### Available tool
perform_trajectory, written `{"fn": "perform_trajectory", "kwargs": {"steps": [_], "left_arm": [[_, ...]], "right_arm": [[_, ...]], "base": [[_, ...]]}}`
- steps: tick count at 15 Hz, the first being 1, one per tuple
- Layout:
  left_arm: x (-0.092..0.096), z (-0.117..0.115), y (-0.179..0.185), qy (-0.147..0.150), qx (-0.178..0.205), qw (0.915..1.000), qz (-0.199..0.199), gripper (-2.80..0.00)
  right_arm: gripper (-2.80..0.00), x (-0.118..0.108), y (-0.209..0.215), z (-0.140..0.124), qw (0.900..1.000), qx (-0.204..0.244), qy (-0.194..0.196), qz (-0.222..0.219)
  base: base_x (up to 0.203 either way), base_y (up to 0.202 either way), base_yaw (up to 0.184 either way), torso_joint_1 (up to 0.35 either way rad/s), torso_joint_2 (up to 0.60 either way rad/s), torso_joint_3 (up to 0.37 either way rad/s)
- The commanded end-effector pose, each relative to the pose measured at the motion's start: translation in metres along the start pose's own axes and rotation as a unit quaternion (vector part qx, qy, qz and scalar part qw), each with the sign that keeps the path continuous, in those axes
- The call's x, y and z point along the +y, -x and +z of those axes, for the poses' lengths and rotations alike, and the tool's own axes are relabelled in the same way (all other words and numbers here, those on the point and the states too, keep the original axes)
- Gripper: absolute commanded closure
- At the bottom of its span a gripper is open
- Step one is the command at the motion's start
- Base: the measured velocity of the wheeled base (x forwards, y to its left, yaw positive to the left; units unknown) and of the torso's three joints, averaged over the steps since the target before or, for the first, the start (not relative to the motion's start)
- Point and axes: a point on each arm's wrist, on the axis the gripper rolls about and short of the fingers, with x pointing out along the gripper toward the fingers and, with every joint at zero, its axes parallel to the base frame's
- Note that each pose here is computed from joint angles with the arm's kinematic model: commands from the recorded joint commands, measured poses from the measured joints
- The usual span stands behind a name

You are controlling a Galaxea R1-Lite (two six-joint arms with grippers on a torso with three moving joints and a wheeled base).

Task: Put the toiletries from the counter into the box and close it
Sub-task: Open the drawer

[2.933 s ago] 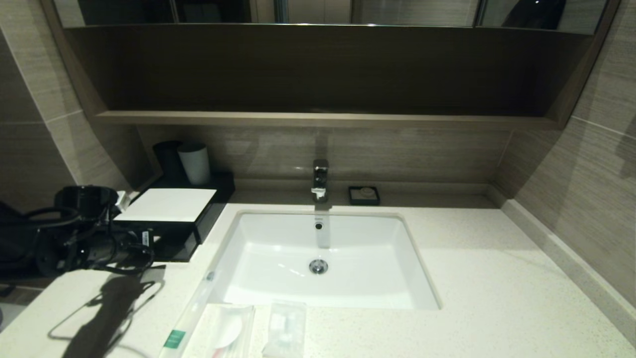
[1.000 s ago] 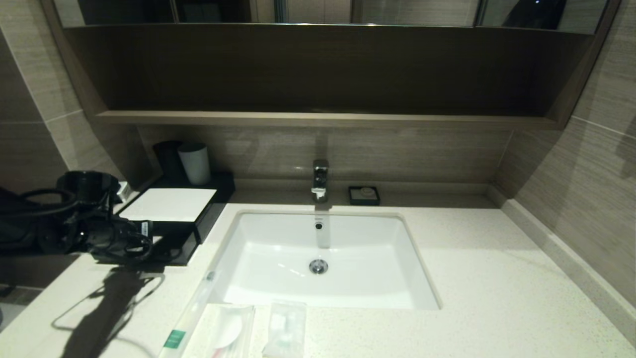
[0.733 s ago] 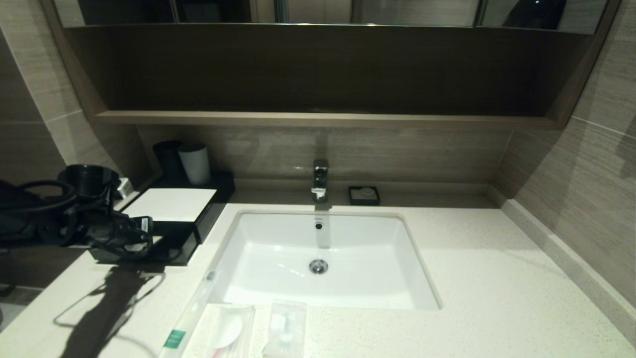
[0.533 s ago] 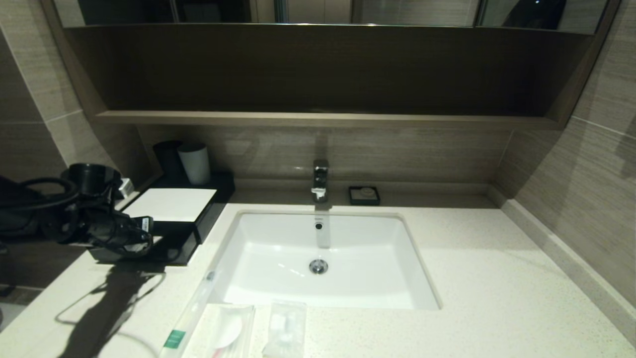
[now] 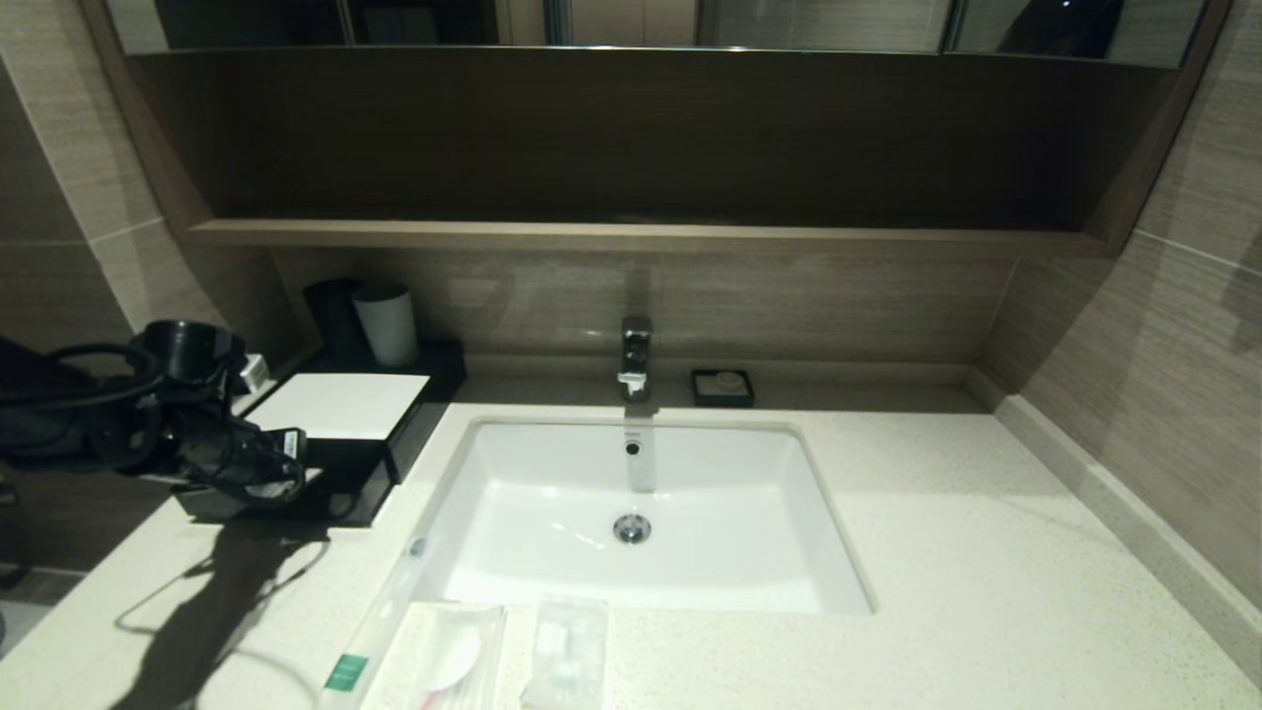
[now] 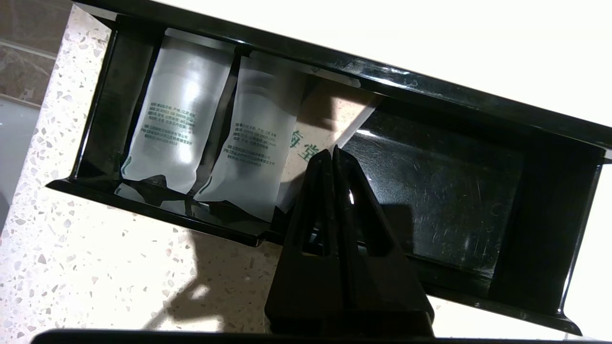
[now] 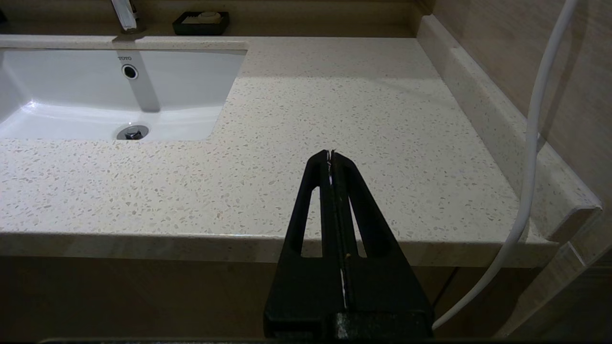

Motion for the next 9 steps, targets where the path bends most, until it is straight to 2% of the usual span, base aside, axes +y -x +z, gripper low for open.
{"fn": "perform_trajectory", "kwargs": {"steps": [1, 9], "left_arm": [[0.000, -0.001, -0.003, 0.001, 0.004, 1.0000, 0.001, 0.00], [0.000, -0.005, -0.014, 0.001, 0.016, 0.9999, 0.001, 0.00]], "right_arm": [[0.00, 0.000, 0.000, 0.000, 1.000, 0.000, 0.001, 0.000], [0.00, 0.000, 0.000, 0.000, 1.000, 0.000, 0.000, 0.000]], "base": [[0.000, 0.000, 0.000, 0.000, 0.00, 0.000], [0.000, 0.000, 0.000, 0.000, 0.00, 0.000]]}}
